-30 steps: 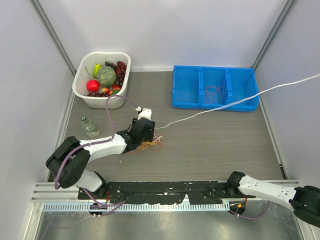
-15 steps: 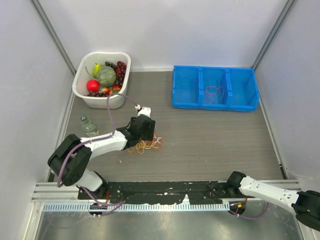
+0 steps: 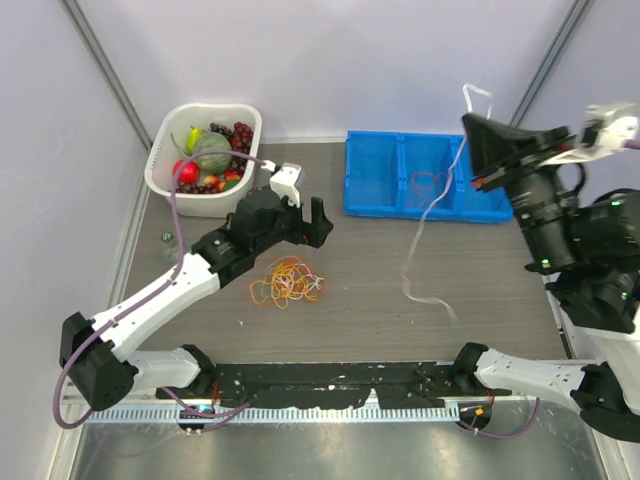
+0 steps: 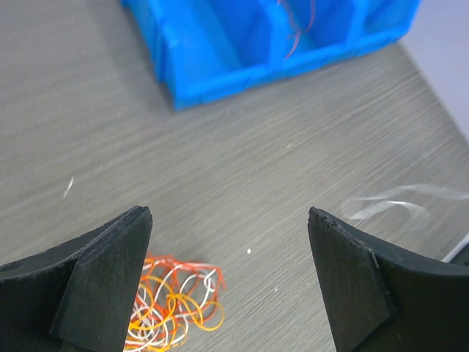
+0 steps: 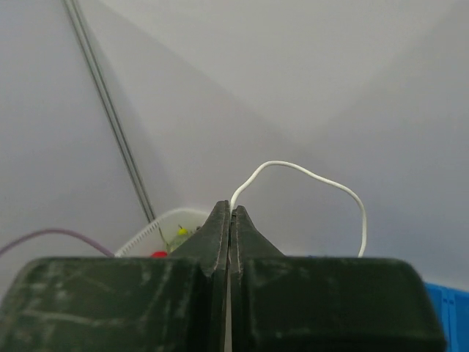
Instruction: Untangle the cables
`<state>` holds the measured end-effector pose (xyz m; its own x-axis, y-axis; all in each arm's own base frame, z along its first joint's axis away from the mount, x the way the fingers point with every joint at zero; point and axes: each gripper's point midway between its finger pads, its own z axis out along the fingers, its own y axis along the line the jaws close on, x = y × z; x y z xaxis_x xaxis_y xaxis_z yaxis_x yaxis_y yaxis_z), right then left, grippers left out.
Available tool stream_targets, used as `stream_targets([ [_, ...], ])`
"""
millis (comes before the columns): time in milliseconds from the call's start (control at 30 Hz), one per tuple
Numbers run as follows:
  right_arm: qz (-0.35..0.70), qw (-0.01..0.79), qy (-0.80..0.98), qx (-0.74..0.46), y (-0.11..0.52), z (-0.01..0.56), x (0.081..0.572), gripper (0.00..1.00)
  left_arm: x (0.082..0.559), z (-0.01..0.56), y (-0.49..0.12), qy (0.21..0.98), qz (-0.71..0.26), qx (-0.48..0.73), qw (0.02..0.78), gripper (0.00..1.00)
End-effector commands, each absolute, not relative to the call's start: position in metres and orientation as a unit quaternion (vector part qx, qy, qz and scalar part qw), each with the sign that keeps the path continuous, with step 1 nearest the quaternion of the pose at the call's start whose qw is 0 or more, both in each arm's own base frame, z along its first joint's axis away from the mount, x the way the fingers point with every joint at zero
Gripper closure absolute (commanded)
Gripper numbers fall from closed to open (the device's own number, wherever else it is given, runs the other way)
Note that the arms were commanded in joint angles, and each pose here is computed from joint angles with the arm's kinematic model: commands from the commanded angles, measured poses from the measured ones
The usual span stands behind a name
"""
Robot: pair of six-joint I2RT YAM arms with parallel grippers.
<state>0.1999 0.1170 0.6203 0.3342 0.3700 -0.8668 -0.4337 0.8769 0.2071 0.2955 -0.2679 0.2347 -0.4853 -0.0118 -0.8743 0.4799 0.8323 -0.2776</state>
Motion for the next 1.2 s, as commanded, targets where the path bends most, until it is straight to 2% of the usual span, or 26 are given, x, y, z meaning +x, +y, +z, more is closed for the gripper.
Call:
stream_targets([
  [0,0.221,0.791,0.57,-0.009,0.117,0.57,0.214,0.99,0.285,0.285,-0.267,0.795,-0.271,0.184,0.51,0.08],
  [200,0.196,0.726,0.659,0.009,0.12,0.475,0.224,0.99,0.289,0.332,-0.265,0.764,-0.267,0.2,0.552,0.04],
  [500,0.17,0.697,0.696,0.032,0.103,0.44,0.218,0.99,0.304,0.356,-0.271,0.743,-0.244,0.228,0.58,0.02],
  [767,0.181,0.621,0.763,0.002,0.18,0.341,0.257,0.99,0.302,0.349,-0.253,0.744,-0.207,0.233,0.591,0.02],
  [967,0.191,0.517,0.834,-0.002,0.227,0.243,0.278,0.99,0.303,0.347,-0.219,0.735,-0.148,0.207,0.628,0.0],
  [1067,0.216,0.446,0.869,-0.005,0.237,0.201,0.276,0.99,0.304,0.343,-0.21,0.731,-0.131,0.195,0.64,0.0],
  [1167,0.187,0.387,0.903,-0.007,0.226,0.158,0.276,0.99,0.303,0.346,-0.208,0.73,-0.13,0.192,0.643,0.0],
])
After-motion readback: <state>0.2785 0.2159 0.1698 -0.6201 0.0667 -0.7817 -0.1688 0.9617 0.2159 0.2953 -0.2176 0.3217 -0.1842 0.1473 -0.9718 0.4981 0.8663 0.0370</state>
